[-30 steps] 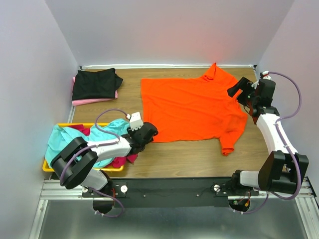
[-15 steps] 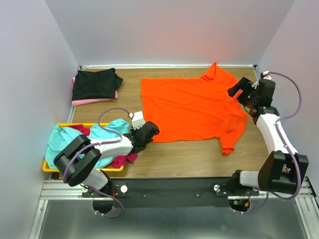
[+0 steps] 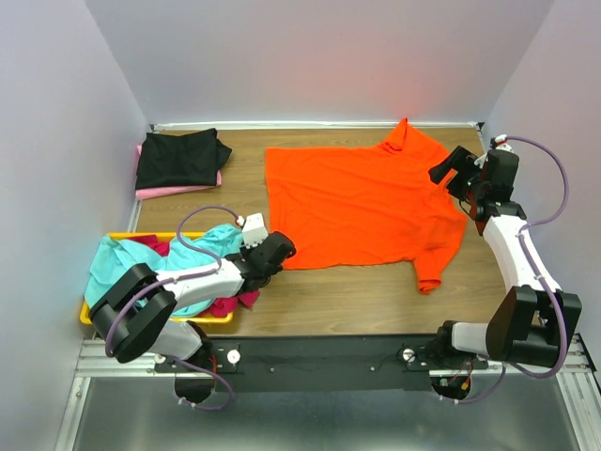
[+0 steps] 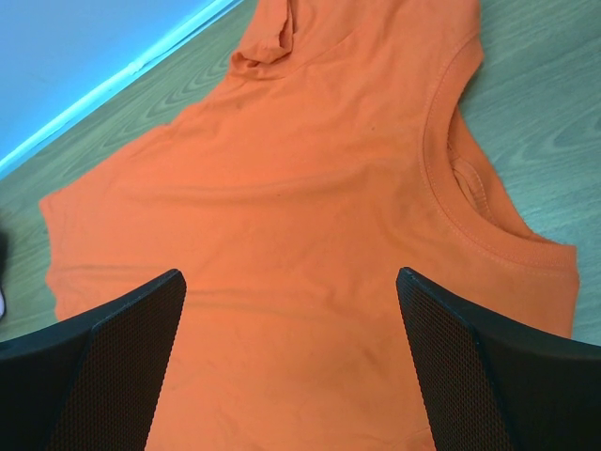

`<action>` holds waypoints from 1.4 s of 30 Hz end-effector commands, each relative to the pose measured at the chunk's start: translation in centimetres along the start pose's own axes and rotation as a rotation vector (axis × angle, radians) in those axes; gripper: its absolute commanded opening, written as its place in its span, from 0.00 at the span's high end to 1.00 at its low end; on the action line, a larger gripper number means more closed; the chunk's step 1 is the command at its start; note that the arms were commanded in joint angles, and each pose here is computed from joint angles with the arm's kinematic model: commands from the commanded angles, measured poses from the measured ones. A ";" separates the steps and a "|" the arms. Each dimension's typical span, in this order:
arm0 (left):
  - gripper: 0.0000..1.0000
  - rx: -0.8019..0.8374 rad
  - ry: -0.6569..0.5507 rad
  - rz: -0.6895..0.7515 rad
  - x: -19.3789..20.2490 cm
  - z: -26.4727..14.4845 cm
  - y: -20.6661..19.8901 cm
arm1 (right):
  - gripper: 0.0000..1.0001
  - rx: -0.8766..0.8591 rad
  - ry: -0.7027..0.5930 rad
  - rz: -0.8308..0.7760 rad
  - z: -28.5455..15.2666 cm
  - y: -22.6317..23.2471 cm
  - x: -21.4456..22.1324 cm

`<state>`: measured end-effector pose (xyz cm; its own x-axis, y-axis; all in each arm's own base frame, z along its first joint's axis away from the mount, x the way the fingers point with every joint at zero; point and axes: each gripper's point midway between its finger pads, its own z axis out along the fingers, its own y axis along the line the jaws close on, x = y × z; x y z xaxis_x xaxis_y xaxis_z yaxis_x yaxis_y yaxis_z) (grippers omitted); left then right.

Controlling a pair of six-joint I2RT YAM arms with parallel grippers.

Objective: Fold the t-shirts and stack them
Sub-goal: Flatten the tshirt out, then fold the tshirt

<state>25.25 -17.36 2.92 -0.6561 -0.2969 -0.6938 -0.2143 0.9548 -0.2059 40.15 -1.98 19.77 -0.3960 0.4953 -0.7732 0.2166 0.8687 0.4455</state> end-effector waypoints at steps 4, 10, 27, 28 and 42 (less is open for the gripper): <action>0.59 -0.014 0.029 0.006 1.3 -0.1 0.6 | 0.00 0.017 0.000 -0.003 -0.4 -0.5 0.2; 0.60 -0.005 0.029 0.016 1.5 0.3 0.2 | 0.00 0.017 0.000 -0.003 -0.5 -0.5 0.2; 1.00 0.115 -0.154 -0.037 -5.9 -0.5 -3.5 | 0.00 0.022 0.049 0.002 0.9 -1.0 1.4; 1.00 0.099 -0.171 -0.023 -7.1 0.0 -2.9 | 0.00 0.030 0.052 0.005 1.1 -1.2 1.4; 1.00 0.175 -0.352 -0.042 -18.3 2.7 -1.6 | 0.01 0.138 0.238 0.035 7.8 -4.5 6.8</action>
<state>37.44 -13.15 12.26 -0.3923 -0.3670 -0.8435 -0.1723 0.9301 -0.3245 41.94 -2.39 9.43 -0.5780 0.5255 -0.6243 0.3356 0.8504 0.4051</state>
